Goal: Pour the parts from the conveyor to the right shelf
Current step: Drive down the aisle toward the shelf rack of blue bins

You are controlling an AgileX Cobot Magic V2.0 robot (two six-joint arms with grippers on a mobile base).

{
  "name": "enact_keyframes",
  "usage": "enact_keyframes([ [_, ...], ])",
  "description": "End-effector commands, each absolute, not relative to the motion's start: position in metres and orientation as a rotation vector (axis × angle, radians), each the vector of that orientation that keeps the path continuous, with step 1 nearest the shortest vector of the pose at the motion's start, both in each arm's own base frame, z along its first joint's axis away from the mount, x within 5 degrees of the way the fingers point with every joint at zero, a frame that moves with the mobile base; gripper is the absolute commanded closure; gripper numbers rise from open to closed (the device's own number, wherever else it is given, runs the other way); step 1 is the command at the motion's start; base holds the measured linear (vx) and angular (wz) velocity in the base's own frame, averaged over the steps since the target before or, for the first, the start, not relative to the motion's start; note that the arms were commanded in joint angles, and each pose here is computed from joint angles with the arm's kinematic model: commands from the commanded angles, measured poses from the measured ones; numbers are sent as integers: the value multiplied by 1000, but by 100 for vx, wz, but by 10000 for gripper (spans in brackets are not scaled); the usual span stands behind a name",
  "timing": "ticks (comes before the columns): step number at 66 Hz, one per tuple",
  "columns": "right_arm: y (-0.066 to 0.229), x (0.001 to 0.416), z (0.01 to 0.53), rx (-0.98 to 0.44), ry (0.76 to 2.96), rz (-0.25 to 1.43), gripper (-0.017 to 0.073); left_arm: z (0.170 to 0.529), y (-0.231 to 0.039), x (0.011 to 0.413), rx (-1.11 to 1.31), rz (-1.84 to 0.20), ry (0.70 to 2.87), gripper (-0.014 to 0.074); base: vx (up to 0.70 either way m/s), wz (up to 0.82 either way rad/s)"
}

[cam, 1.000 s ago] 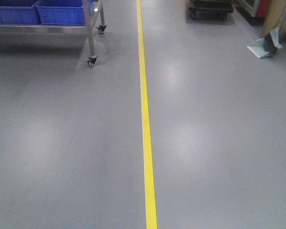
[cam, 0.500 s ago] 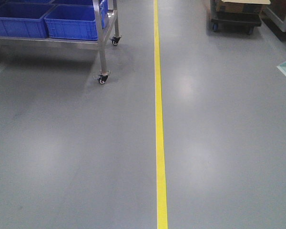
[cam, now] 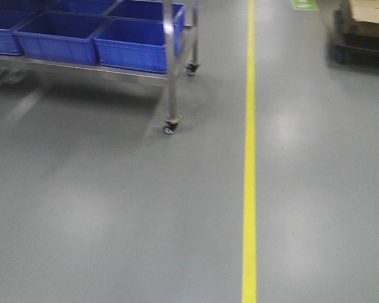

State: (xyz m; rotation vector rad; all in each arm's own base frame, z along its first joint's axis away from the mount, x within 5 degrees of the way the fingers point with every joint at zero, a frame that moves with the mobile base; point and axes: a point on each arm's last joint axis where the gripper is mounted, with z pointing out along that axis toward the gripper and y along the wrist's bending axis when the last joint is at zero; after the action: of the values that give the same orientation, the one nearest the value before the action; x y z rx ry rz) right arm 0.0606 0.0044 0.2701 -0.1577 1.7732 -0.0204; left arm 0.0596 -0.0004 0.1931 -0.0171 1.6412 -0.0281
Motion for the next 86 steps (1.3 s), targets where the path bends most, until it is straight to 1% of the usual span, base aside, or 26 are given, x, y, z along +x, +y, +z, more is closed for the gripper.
enact_keyframes([
  [1, 4, 62, 286, -154, 1674, -28, 565, 206, -1, 60, -24, -47, 1559, 600, 54, 46],
  [46, 4, 62, 286, -155, 1675, -28, 565, 206, -1, 60, -24, -47, 1559, 600, 54, 63],
  [86, 4, 62, 286, -155, 1675, -28, 565, 206, -1, 60, -24, -47, 1559, 600, 58, 40],
])
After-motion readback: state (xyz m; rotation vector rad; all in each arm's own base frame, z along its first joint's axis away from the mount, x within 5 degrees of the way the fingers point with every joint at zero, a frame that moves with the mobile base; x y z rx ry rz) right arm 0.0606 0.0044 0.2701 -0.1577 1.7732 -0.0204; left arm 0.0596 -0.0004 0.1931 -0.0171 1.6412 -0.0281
